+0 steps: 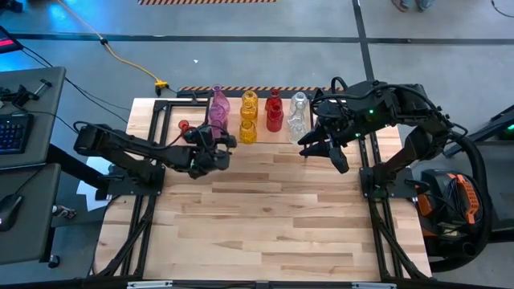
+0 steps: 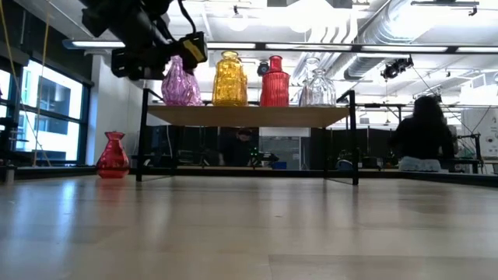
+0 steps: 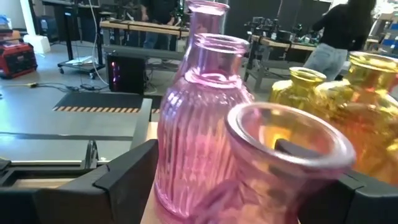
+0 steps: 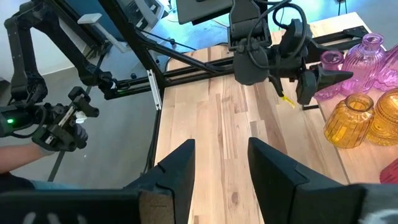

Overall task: Sort vases onto shelf
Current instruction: Put the pink vase on the shelf aligned with the other pink vases

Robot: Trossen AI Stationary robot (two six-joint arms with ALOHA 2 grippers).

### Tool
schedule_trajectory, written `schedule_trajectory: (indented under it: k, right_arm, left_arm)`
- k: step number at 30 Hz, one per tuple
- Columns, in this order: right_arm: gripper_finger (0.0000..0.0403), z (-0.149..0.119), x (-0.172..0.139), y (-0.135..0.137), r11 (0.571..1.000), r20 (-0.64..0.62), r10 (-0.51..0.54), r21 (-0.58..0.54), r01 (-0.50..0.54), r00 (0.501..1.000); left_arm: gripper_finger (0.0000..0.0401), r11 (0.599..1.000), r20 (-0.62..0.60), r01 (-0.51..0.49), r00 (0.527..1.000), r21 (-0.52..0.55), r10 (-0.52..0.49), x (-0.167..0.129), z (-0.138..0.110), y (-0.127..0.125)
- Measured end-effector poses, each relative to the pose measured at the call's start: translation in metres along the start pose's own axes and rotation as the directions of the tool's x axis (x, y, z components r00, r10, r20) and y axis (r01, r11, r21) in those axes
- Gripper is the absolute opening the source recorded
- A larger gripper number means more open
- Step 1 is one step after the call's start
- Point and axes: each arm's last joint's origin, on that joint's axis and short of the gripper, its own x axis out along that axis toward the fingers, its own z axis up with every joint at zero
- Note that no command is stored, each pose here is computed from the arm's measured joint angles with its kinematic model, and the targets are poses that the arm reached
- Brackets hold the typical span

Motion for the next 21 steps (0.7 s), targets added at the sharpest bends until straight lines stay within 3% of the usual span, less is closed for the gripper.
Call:
schedule_trajectory:
  k: [21]
  right_arm:
    - [0.0130, 0.000, 0.000, 0.000, 1.000, 0.000, 0.000, 0.000, 0.000, 1.000]
  left_arm:
    - [0.0308, 0.999, 0.013, 0.003, 1.000, -0.033, -0.002, -0.001, 0.022, 0.006]
